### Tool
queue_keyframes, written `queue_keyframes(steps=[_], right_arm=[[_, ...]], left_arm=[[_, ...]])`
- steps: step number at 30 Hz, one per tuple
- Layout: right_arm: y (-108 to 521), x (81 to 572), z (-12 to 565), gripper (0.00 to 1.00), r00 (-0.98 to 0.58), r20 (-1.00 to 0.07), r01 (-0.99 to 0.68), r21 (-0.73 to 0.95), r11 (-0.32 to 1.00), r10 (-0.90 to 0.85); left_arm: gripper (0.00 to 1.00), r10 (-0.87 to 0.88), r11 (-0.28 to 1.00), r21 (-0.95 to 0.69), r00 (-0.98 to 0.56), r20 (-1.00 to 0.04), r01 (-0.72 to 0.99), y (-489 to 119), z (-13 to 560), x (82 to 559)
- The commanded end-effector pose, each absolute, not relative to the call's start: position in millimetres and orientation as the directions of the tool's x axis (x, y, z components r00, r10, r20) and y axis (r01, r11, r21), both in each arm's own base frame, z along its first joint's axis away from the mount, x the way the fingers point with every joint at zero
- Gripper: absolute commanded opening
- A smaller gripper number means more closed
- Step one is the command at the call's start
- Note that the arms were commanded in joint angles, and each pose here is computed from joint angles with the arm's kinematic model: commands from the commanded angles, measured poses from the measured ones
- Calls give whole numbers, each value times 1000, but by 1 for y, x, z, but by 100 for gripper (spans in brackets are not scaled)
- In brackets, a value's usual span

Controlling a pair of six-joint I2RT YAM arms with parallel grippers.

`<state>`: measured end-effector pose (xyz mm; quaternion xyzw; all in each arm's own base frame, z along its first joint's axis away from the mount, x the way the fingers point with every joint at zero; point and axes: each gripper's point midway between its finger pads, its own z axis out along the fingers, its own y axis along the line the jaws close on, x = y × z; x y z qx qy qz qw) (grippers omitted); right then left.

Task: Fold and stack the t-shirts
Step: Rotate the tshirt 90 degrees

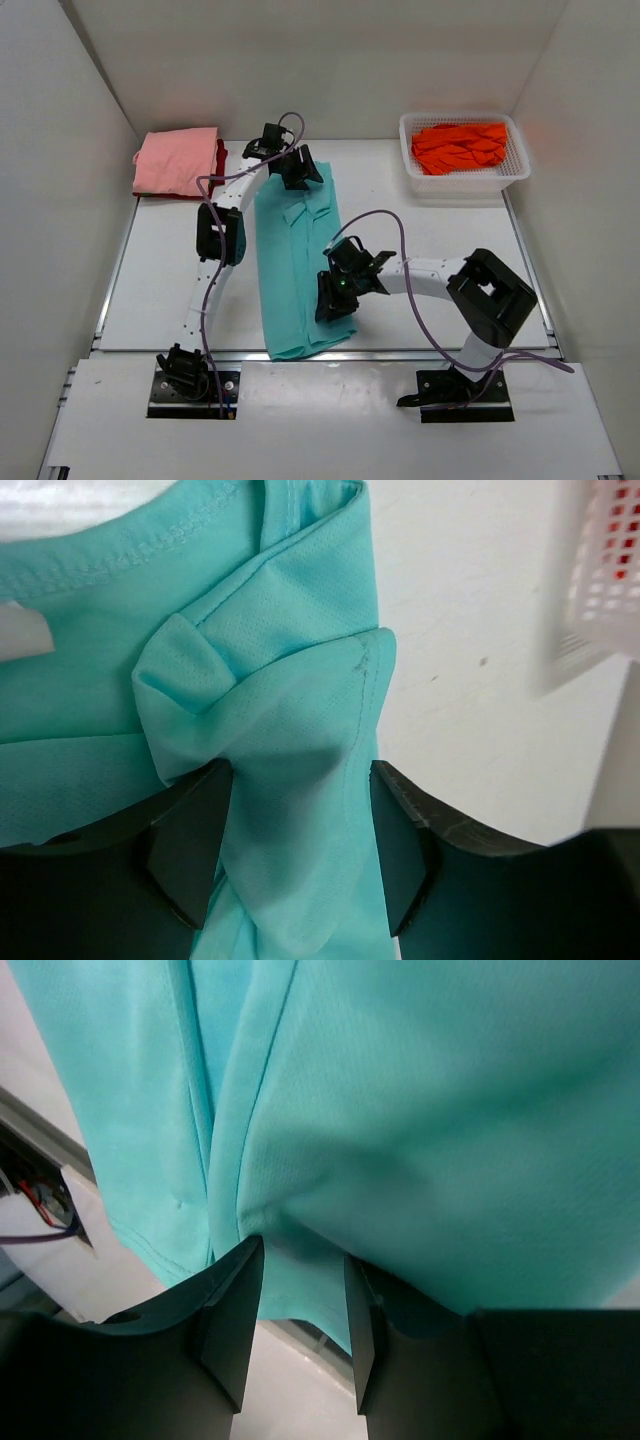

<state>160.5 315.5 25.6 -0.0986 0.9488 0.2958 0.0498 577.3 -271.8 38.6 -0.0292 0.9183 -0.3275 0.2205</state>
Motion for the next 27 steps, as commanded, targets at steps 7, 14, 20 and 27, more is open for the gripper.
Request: queue_keyframes(steps=[7, 14, 20, 27], right_arm=[[285, 172, 23, 36, -935, -218, -347, 401, 848, -279], [293, 198, 60, 36, -919, -325, -362, 463, 809, -225], [296, 265, 79, 34, -901, -421, -315, 478, 820, -101], [300, 369, 103, 35, -862, -499, -251, 575, 779, 91]], left_arm=[[69, -403, 527, -814, -771, -493, 244, -249, 223, 613], [57, -443, 549, -828, -800, -404, 114, -206, 210, 596], [53, -317, 645, -762, -888, -334, 57, -240, 163, 573], [49, -227, 775, -631, -918, -326, 33, -220, 147, 533]])
